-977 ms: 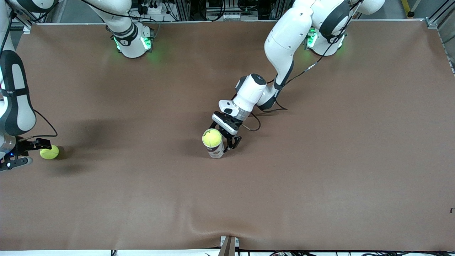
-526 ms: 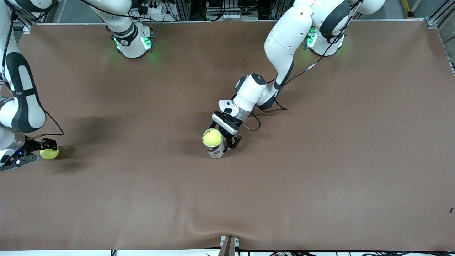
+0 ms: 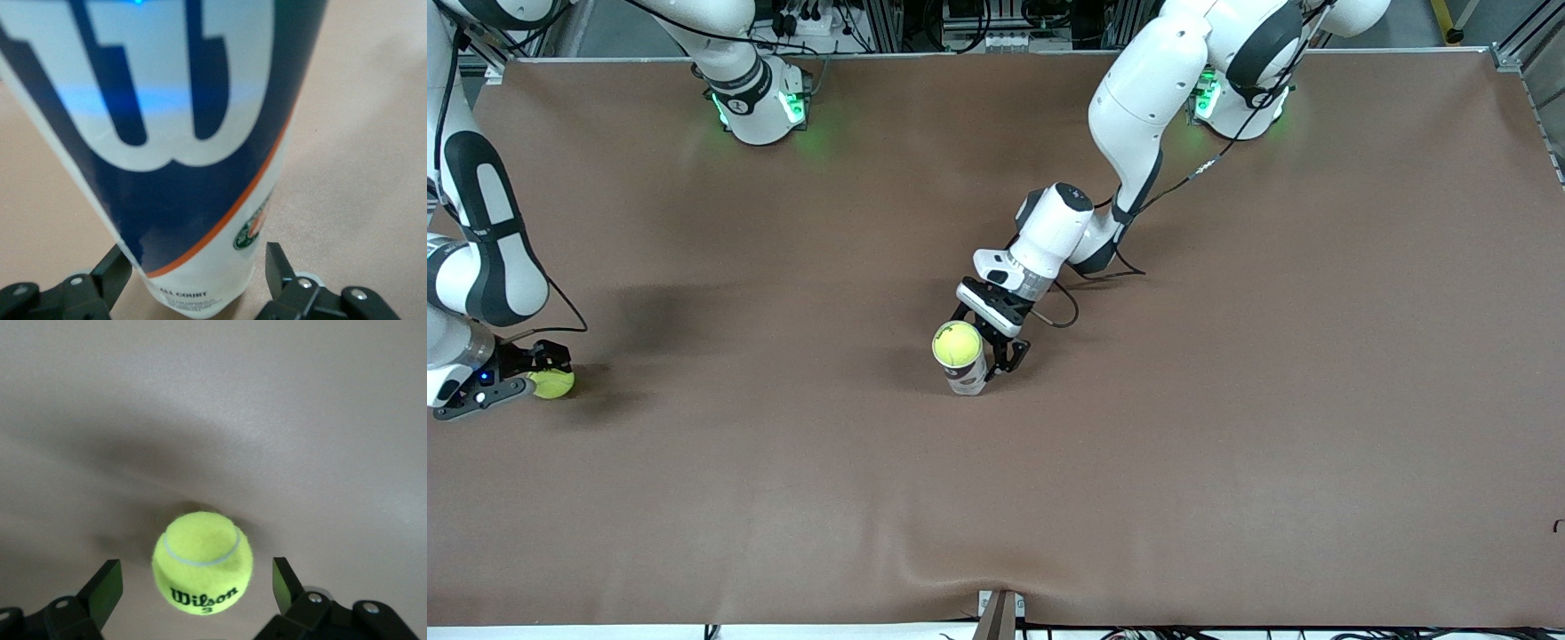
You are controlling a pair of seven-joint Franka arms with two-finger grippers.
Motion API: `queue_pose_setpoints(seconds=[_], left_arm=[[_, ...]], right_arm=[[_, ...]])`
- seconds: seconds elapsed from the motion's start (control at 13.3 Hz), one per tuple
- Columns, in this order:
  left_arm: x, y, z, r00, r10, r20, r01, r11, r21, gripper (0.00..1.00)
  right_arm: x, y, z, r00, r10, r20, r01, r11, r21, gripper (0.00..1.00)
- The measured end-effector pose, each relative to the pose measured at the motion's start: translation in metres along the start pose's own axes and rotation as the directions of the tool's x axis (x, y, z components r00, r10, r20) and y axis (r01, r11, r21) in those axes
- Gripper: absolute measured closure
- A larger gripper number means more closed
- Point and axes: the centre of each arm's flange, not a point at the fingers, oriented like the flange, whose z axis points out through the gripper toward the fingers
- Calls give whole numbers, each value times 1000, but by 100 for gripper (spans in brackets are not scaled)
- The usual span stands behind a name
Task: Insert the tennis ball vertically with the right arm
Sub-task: 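Grasp the second tennis ball with the right gripper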
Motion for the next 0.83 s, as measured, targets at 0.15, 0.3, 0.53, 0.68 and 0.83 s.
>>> queue_pose_setpoints(seconds=[0.15,0.3,0.53,0.68,0.83], left_arm=[[0,0,0,1000,0,0,0,1000,0,13],[0,0,0,1000,0,-1,0,1000,0,14],[1,0,0,1000,0,-1,0,1000,0,14],[1,0,0,1000,0,-1,0,1000,0,14],[1,0,0,1000,0,-1,0,1000,0,14]], right_arm=[[-7,-1,8,1000,3,-21,-3,1000,-14,0],[-14,-3,16,1000,7,-22,-7,1000,-12,0],[-13,-8,22,999,3,-51,-4,999,-31,0],[-16,-14,30,998,6,-56,-7,1000,-30,0],[-18,-13,32,998,10,-54,-12,1000,-28,6]])
